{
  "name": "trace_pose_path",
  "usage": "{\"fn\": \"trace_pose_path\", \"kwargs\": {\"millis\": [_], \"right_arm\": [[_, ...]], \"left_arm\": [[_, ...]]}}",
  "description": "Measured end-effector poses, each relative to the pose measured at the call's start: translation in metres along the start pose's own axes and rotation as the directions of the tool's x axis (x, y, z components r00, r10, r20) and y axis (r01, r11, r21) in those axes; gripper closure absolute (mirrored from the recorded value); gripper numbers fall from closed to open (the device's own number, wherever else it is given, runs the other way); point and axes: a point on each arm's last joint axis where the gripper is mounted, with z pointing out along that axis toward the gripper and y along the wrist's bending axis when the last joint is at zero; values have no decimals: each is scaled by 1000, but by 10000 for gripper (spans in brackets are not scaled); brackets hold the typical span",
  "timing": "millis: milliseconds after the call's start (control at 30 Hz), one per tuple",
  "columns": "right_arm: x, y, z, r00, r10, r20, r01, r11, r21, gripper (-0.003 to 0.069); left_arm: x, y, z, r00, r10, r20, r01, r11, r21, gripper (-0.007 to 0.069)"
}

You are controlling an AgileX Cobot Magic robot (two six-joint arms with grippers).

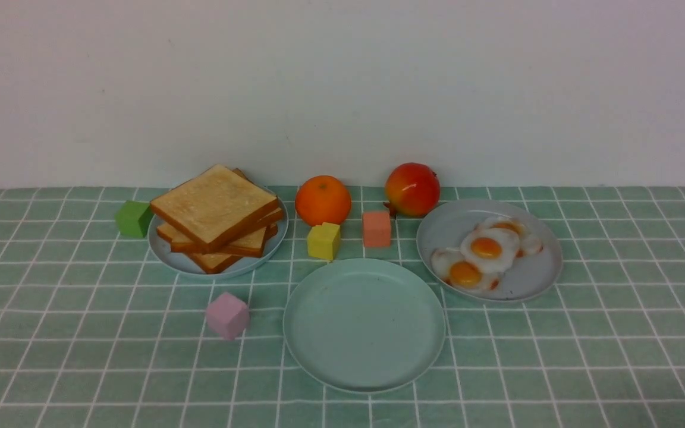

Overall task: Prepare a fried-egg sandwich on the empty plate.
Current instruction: Use the left arm to grab a slice of bread

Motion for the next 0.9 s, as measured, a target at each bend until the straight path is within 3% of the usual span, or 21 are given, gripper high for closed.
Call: {"fn": "trace_pose_path", "kwargs": {"millis": [67, 100, 133, 267, 333, 400, 500, 600, 733, 833, 900], "right_arm": [[-6, 5, 0, 962, 269, 56, -265, 962, -70, 418], [-7, 5, 0, 954, 295, 58, -291, 954, -76, 418], [-11, 7, -1, 905, 417, 84, -407, 906, -118, 418], [-18, 7, -2, 828, 547, 123, -524, 833, -176, 418], [-22, 11, -4, 817, 571, 83, -551, 814, -185, 421], [-29, 16, -9, 834, 551, 36, -535, 823, -191, 433], [-66, 39, -27, 931, 345, -123, -365, 902, -231, 496], [-109, 62, -39, 952, 24, -306, -124, 942, -311, 584], [-146, 81, -44, 848, -248, -468, 45, 914, -403, 659], [-168, 92, -40, 776, -389, -497, 139, 873, -467, 661], [-177, 98, -36, 768, -429, -475, 174, 854, -491, 659]], "left_arm": [[-16, -18, 11, 962, 167, -216, -179, 983, -37, 637], [-14, -17, 13, 955, 172, -242, -187, 981, -42, 638], [-26, -28, 23, 896, 256, -363, -286, 958, -31, 638], [-38, -42, 45, 818, 336, -468, -367, 930, 26, 638], [-39, -48, 54, 778, 391, -492, -405, 911, 83, 638], [-38, -51, 59, 747, 424, -512, -430, 896, 115, 638], [-41, -60, 82, 631, 477, -611, -482, 859, 172, 638], [-47, -68, 116, 541, 446, -713, -482, 859, 172, 638], [-55, -72, 162, 458, 435, -775, -518, 839, 165, 638], [-58, -71, 197, 426, 446, -787, -558, 814, 160, 638], [-60, -73, 215, 414, 463, -783, -581, 797, 164, 638]]}}
